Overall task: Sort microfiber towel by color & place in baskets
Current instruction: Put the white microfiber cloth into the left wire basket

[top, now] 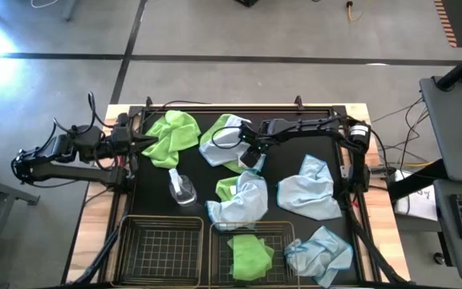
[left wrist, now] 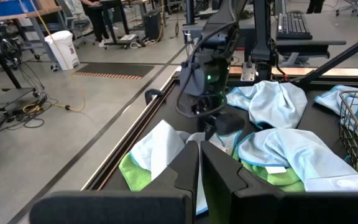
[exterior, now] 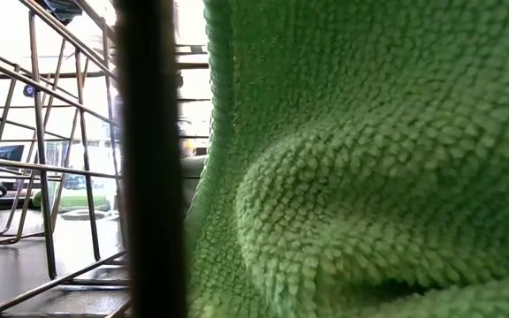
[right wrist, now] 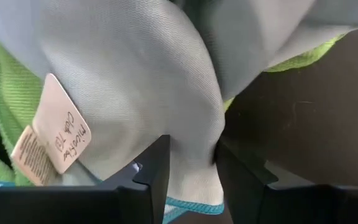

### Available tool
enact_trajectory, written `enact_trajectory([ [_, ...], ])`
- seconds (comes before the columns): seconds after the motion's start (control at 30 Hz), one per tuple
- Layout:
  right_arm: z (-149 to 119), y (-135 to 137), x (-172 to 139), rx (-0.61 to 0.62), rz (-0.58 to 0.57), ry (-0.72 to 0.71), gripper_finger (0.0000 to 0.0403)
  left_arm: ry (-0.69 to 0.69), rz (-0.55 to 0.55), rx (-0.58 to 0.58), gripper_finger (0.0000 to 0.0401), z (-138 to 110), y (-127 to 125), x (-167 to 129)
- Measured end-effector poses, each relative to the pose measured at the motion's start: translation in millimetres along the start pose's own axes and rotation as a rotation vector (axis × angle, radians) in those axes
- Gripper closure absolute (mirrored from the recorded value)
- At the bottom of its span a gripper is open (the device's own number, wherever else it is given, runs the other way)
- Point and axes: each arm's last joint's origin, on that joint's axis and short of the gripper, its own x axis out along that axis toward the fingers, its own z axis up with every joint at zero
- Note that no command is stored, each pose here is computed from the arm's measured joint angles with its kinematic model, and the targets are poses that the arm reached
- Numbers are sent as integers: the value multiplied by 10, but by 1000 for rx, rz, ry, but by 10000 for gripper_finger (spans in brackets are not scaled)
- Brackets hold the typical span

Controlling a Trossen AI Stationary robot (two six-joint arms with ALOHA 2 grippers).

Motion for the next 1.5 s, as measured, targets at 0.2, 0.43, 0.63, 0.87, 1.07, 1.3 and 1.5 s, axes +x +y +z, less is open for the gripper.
enact_trajectory([
  [0.2,3,-2,-15,-7,0,-6,317,0,0,0,399,0,0,0],
  [0.43,4,-1,-19,-8,2,-7,378,0,0,0,399,0,0,0],
  [0.63,20,22,-41,-23,66,7,394,-1,0,-9,399,1,0,0],
  [0.87,222,141,-381,-62,243,-74,394,-1,0,-22,399,1,0,0],
  [1.07,412,266,-846,-123,304,-253,394,-2,0,-23,399,2,0,0],
  [1.3,520,428,-1293,-173,390,-485,394,-43,1,-37,399,43,1,0],
  [1.5,547,582,-1499,-204,458,-629,394,-75,-85,-45,399,89,-33,32],
])
